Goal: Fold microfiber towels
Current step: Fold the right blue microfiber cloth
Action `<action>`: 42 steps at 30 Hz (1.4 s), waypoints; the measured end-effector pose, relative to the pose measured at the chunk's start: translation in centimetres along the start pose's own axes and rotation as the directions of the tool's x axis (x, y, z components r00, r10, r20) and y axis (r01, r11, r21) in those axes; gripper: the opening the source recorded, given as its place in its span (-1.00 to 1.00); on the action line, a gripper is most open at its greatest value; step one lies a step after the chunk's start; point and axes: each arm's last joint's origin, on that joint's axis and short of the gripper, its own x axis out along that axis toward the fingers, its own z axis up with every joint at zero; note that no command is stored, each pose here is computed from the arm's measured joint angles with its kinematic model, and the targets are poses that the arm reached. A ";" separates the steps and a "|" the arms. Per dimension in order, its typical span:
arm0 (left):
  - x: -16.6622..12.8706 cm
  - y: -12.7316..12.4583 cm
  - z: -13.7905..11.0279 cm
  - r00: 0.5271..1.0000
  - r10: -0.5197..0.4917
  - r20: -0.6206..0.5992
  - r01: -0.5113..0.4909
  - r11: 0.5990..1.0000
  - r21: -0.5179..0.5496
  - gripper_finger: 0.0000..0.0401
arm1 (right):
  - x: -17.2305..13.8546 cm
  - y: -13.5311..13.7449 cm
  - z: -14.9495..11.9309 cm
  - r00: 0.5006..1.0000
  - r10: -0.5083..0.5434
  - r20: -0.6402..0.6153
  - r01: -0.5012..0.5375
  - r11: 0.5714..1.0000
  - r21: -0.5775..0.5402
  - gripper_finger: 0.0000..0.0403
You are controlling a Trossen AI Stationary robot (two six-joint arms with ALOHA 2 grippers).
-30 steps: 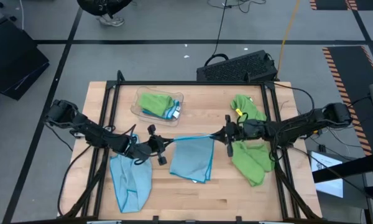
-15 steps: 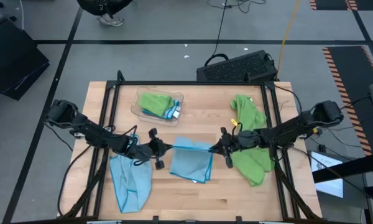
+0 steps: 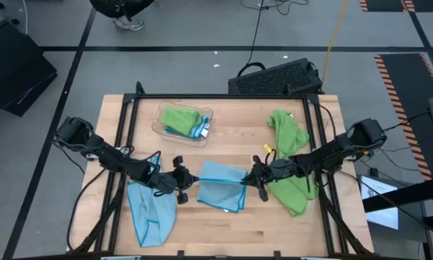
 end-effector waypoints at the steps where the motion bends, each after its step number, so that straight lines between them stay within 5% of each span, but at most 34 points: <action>1: 0.0 -0.1 0.0 1.000 -0.005 0.001 0.005 1.000 -0.005 -0.97 | 0.1 0.1 -0.2 1.000 0.002 -0.010 -0.002 1.000 -0.002 -0.98; 15: 0.9 -1.5 -1.2 0.999 -0.046 -0.009 0.046 0.999 -0.029 -0.94 | 0.2 0.3 -0.5 0.994 0.095 -0.055 -0.094 0.995 0.023 -0.98; 42: 1.5 -1.8 -2.1 0.994 -0.093 -0.055 0.093 0.996 -0.004 -0.93 | 0.1 1.6 -1.4 0.994 0.076 -0.077 -0.075 0.997 0.012 -0.82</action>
